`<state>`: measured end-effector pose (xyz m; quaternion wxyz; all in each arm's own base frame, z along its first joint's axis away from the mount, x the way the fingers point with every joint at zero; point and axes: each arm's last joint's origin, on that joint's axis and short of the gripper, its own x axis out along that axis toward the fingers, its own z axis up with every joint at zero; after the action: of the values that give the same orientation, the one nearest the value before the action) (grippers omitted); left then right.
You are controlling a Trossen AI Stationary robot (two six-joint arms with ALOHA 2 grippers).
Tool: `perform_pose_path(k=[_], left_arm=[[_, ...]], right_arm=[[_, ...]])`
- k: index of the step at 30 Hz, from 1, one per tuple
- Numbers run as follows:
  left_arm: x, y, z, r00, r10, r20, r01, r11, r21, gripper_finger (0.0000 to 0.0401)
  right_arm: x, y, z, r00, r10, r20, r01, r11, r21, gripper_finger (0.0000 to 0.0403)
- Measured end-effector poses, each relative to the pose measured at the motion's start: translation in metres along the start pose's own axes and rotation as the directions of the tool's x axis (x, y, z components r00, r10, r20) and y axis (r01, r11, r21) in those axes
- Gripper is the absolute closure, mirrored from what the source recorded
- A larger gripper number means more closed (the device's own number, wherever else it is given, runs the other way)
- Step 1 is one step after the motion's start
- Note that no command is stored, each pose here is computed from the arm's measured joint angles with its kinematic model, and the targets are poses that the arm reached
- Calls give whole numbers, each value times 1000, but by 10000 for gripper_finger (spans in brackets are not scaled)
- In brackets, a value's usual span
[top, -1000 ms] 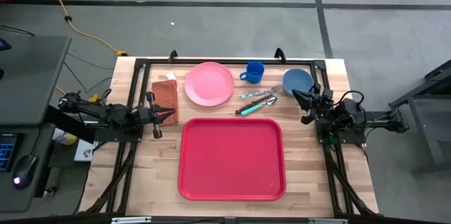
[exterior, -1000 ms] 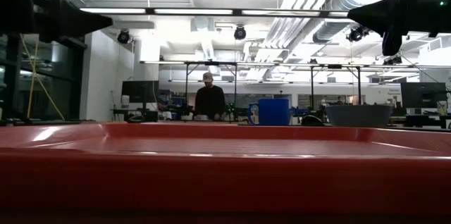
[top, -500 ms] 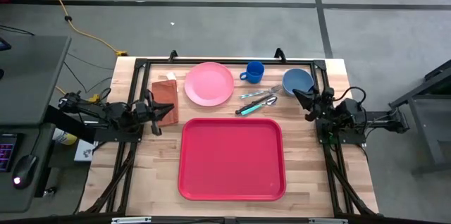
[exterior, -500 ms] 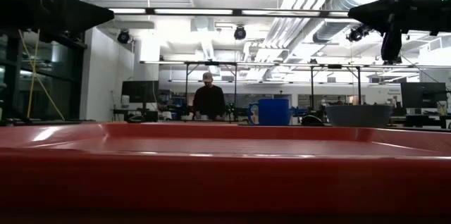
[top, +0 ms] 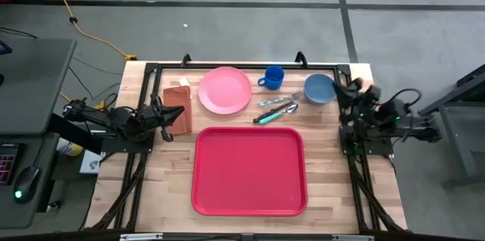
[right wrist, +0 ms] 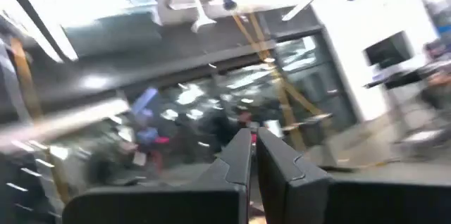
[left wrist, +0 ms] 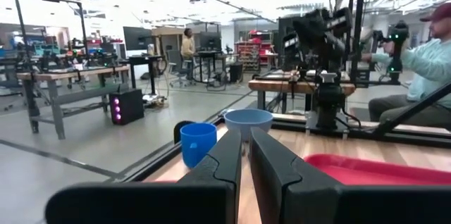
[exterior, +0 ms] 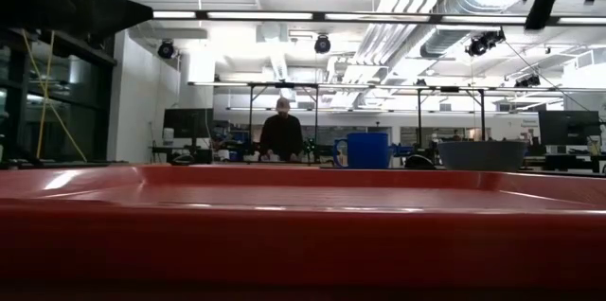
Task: Set up tray
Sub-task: Put the blue mug on the red serving tray
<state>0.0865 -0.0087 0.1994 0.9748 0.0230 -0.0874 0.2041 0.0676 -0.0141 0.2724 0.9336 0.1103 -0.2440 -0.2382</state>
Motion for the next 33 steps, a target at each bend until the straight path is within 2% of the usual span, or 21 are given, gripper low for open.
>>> perform_pose_path(k=[3, 8, 12, 16, 18, 22, 26, 29, 33], left_arm=[[0, 0, 0, 1000, 2, -2, -2, 1000, 2, 341], [0, 0, 0, 1000, 9, -8, -9, 1000, 6, 341], [0, 0, 0, 1000, 9, -7, -9, 1000, 6, 341], [0, 0, 0, 1000, 9, -6, -8, 999, 44, 341], [0, 0, 0, 1000, 9, -6, -8, 998, 68, 341], [0, 0, 0, 1000, 8, -6, -8, 995, 98, 341], [0, 0, 0, 1000, 8, -7, -7, 995, 101, 341], [0, 0, 0, 1000, 8, -8, -7, 992, 126, 341], [0, 0, 0, 1000, 7, -7, -6, 990, 139, 341]], right_arm=[[13, 9, 40, 991, -103, -87, 89, 985, -146, 402], [47, 33, 109, 941, -267, -210, 185, 920, -344, 402], [86, 57, 148, 870, -379, -317, 164, 827, -538, 399], [123, 78, 171, 799, -460, -387, 112, 747, -656, 370], [141, 83, 174, 755, -495, -430, 93, 730, -677, 344], [174, 82, 164, 628, -549, -551, 62, 741, -668, 281], [207, 70, 136, 473, -564, -677, -11, 765, -644, 215], [232, 58, 111, 384, -536, -752, -88, 790, -607, 173], [256, 37, 80, 268, -503, -822, -160, 818, -553, 144]])
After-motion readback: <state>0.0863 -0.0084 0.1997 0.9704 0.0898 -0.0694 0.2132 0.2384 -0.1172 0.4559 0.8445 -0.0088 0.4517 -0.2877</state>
